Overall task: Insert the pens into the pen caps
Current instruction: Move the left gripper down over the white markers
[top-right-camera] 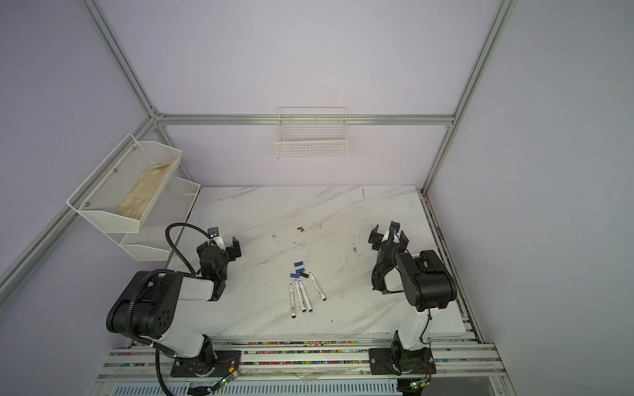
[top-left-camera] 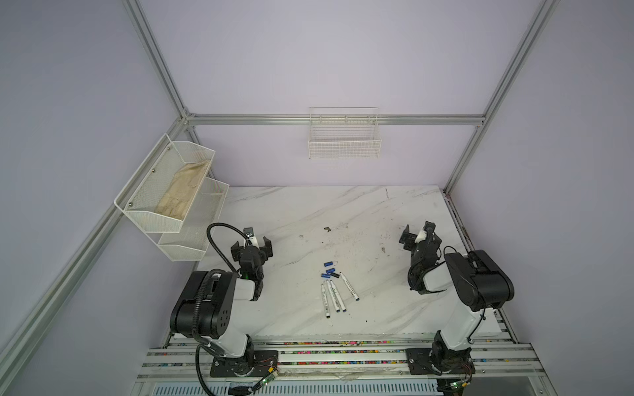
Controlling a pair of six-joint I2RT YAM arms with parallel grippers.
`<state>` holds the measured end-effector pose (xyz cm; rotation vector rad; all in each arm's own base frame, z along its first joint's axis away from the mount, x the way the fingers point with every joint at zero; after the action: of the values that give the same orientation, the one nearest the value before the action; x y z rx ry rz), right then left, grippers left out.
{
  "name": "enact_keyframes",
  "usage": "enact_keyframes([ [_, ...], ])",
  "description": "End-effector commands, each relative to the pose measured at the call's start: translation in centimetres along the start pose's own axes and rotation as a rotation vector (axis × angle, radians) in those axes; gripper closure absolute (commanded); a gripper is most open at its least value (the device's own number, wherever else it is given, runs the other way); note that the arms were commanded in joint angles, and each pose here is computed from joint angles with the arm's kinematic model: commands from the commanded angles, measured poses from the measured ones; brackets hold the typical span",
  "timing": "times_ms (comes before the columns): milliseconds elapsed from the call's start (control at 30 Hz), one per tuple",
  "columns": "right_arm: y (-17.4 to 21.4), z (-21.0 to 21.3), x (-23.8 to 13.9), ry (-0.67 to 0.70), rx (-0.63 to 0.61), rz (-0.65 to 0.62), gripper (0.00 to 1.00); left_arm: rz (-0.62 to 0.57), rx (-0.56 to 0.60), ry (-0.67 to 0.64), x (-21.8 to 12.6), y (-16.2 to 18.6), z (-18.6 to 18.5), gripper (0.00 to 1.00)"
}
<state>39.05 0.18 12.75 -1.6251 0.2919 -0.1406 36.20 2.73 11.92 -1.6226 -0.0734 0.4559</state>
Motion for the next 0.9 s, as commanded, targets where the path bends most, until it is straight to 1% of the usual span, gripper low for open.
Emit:
enact_keyframes([
  [0, -1.08, -0.13, -0.05, -0.002, 0.011, -0.041, 0.03, -0.042, 0.002, -0.001, -0.44, -0.54, 0.40, 0.00],
  [133, -1.11, -0.26, -0.11, 0.005, 0.001, -0.047, 0.03, -0.041, 0.001, -0.001, -0.43, -0.52, 0.39, 0.00],
  [233, -1.07, -0.17, -0.08, 0.001, -0.001, -0.044, 0.03, -0.032, -0.029, -0.013, -0.23, -0.60, 0.98, 0.00],
  [867, -0.91, 0.06, 0.13, -0.018, 0.021, -0.032, 0.03, -0.031, -0.021, -0.012, -0.19, -0.52, 0.95, 0.00],
])
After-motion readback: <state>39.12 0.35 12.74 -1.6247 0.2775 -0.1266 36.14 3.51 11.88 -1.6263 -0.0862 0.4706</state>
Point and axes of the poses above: each gripper's point midway between its finger pads, its own x axis out along the fingers, its own z axis along the line the jaws close on, y = z × x, the point moved 4 cm from there along -x, back along the fingers, and after that the axes turned 8 degrees about -x, right-handed, at the moved point
